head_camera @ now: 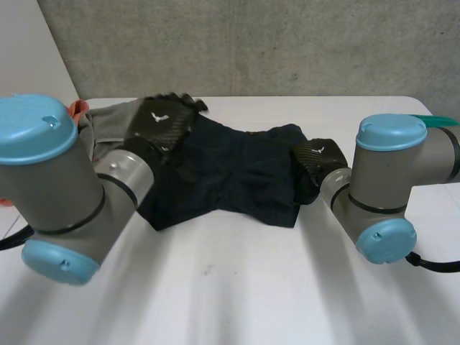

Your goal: Fold the laundry.

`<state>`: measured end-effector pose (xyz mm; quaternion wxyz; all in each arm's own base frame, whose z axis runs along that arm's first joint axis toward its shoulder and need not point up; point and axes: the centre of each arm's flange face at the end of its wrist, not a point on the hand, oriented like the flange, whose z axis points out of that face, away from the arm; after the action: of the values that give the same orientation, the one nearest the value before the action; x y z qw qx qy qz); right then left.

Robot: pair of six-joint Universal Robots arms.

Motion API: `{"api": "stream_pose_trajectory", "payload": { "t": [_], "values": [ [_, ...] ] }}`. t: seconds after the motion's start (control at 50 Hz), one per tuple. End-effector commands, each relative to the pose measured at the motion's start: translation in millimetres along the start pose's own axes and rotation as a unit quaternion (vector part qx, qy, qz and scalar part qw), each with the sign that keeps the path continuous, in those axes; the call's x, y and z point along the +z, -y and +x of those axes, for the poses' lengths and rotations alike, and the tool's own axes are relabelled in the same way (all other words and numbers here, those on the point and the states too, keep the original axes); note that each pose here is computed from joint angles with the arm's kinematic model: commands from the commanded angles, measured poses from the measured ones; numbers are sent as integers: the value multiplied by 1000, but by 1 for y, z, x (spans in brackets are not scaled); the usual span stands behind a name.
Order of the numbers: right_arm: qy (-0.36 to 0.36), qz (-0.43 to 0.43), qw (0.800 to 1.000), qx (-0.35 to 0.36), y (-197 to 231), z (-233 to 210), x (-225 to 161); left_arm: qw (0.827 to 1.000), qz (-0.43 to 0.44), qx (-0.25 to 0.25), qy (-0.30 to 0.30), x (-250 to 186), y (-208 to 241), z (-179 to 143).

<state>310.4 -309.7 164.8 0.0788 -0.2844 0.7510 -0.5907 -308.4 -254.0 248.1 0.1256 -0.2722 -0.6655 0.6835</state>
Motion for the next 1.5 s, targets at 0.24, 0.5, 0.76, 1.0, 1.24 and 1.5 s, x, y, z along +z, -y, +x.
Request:
{"api": "stream_pose_trajectory", "payload": {
  "t": [0.24,0.5,0.76,1.0,1.24,1.5],
  "values": [
    [42,-10,999,3,-12,1,-5,990,-124,44,52,91,-83,-86],
    [38,-19,999,-17,-20,1,-6,976,-154,97,118,113,-115,-100],
    [-61,103,992,-49,39,77,37,990,-128,54,35,29,-18,-17],
    [-87,242,963,-80,63,105,91,989,-136,-31,-52,-49,-3,90],
    [-140,181,968,-101,50,107,80,980,-156,-69,-99,-67,8,118],
    [-122,80,987,-71,61,135,8,993,-103,60,8,11,8,-14]
  ]
}}
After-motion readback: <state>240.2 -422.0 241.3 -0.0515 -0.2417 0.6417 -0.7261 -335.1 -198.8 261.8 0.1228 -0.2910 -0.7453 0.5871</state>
